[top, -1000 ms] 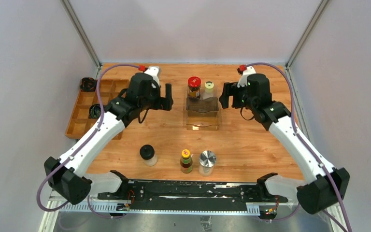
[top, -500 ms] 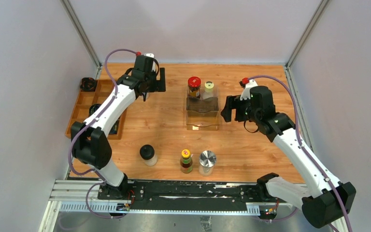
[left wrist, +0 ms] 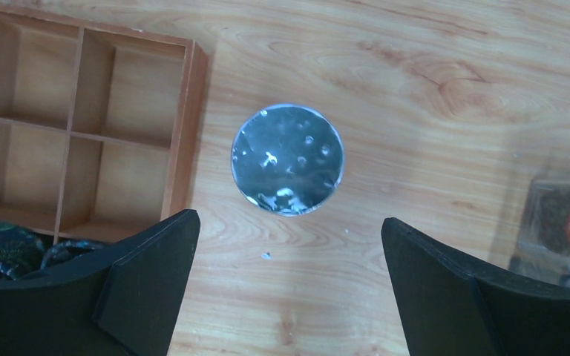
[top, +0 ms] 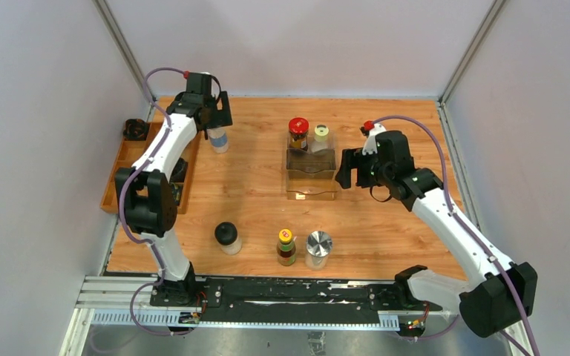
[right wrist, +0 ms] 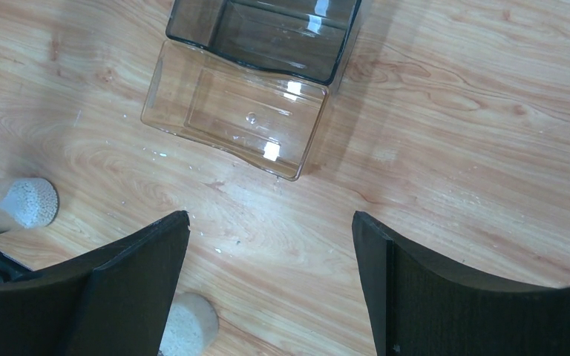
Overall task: Organize the condiment bottles
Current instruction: Pick up the bottle from the center of the board.
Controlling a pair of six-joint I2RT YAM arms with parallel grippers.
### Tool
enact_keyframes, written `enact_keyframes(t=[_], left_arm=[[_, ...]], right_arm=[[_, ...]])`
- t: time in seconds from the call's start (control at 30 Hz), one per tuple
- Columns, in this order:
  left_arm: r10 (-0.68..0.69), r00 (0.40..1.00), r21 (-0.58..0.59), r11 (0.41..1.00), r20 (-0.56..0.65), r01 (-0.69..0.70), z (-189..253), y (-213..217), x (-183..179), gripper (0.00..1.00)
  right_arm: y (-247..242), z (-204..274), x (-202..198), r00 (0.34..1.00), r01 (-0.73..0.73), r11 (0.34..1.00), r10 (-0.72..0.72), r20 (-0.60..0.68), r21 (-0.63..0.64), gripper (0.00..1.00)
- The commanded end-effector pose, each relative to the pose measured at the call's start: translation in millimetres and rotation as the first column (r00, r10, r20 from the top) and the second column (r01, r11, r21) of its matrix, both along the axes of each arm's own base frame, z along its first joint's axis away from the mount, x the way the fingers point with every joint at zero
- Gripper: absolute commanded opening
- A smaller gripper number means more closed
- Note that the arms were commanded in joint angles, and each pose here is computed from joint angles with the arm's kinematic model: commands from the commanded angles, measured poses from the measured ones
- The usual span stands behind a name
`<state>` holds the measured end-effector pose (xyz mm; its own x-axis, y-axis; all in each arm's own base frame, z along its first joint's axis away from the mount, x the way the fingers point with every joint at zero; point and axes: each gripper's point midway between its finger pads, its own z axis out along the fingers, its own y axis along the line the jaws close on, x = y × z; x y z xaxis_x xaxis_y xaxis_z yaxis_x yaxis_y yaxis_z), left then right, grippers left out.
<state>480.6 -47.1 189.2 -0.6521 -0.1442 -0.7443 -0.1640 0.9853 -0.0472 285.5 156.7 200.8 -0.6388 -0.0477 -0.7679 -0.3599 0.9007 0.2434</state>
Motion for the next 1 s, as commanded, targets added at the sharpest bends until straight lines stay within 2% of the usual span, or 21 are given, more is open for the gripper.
enact_keyframes(t=[0.0, 0.5, 0.97], left_arm=[[-0.004, 1.0, 0.01, 1.0, -0.013, 0.004, -8.6, 5.8, 13.7, 1.0], [0.015, 1.0, 0.047, 0.999, -0.005, -0.015, -19.2, 11.0, 32.9, 0.99], [0.02, 1.0, 0.057, 0.998, -0.014, -0.019, -23.2, 13.0, 35.4, 0.92]], right_arm=[[5.8, -10.4, -2.9, 0.999, -0.028, 1.0, 0.028, -0.029, -0.002, 0.86], [10.9, -24.7, 4.7, 0.998, -0.041, 0.999, 0.04, -0.057, -0.011, 0.86], [13.8, -33.0, 4.1, 0.996, -0.053, 0.999, 0.053, -0.072, -0.006, 0.86]])
